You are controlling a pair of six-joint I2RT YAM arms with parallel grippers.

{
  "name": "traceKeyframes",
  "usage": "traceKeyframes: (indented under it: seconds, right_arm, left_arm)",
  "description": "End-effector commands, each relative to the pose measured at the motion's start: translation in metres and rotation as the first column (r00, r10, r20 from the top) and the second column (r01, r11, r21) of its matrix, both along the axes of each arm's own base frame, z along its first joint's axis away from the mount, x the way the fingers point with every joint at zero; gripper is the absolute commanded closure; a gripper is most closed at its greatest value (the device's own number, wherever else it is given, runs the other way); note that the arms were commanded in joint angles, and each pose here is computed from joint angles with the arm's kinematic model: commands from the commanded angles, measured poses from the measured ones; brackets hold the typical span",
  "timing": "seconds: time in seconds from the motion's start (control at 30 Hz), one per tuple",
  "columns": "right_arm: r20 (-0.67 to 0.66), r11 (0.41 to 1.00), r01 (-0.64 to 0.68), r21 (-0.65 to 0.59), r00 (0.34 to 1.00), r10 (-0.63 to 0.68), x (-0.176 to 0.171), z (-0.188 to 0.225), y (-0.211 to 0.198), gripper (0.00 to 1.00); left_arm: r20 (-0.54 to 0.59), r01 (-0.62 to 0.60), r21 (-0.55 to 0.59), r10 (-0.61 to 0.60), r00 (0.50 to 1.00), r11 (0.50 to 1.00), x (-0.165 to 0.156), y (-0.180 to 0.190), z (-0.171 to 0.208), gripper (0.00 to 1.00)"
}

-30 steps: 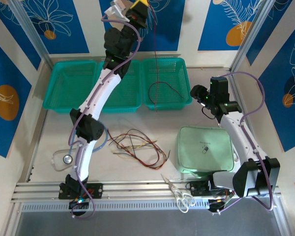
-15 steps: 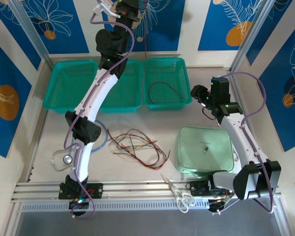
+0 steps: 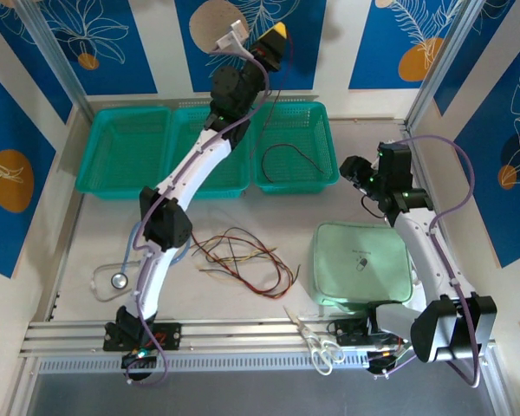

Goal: Untangle the cables

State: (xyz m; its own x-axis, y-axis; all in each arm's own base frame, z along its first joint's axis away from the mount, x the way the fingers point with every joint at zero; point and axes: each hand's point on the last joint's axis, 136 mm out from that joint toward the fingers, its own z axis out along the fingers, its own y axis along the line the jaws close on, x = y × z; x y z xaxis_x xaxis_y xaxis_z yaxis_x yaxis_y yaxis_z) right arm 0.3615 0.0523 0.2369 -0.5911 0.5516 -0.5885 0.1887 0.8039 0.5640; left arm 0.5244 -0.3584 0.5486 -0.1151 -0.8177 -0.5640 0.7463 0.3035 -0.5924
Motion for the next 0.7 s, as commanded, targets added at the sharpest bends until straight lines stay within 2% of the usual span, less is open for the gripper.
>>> traceKeyframes:
  seconds: [0.0, 0.07, 0.17, 0.27, 0.37, 0.53, 0.6, 0.67]
  right_arm:
    - [0.132, 0.966, -0.254, 0.046, 0.960, 0.246, 0.000, 0.020, 0.046, 0.39]
    - [0.217, 0.941, -0.340, -0.003, 0.918, 0.332, 0.002, 0.032, 0.070, 0.37]
    - [0.356, 0.871, -0.474, -0.128, 0.798, 0.486, 0.006, 0.055, 0.112, 0.30]
    - [0.437, 0.827, -0.509, -0.239, 0.705, 0.559, 0.021, 0.071, 0.140, 0.13]
    - [0.461, 0.791, -0.510, -0.338, 0.643, 0.612, 0.046, 0.081, 0.164, 0.10]
    - [0.475, 0.806, -0.444, -0.392, 0.652, 0.591, 0.102, 0.087, 0.176, 0.11]
    - [0.469, 0.805, -0.468, -0.364, 0.655, 0.592, 0.120, 0.092, 0.181, 0.14]
    - [0.472, 0.786, -0.500, -0.364, 0.628, 0.618, 0.128, 0.096, 0.190, 0.20]
  left_arm:
    - [0.157, 0.007, -0.083, 0.006, 0.988, 0.997, -0.046, 0.023, 0.070, 1.00]
    - [0.174, 0.007, -0.089, 0.009, 0.985, 0.996, -0.055, 0.029, 0.082, 1.00]
    - [0.201, 0.022, -0.096, -0.002, 0.979, 0.995, -0.069, 0.035, 0.095, 1.00]
    - [0.222, 0.047, -0.107, -0.022, 0.975, 0.993, -0.080, 0.039, 0.105, 1.00]
    - [0.243, 0.070, -0.118, -0.039, 0.969, 0.991, -0.093, 0.042, 0.115, 1.00]
    - [0.251, 0.094, -0.107, -0.065, 0.966, 0.990, -0.104, 0.044, 0.122, 1.00]
    - [0.250, 0.104, -0.106, -0.074, 0.965, 0.989, -0.108, 0.045, 0.123, 1.00]
    - [0.248, 0.108, -0.107, -0.078, 0.966, 0.988, -0.110, 0.046, 0.123, 1.00]
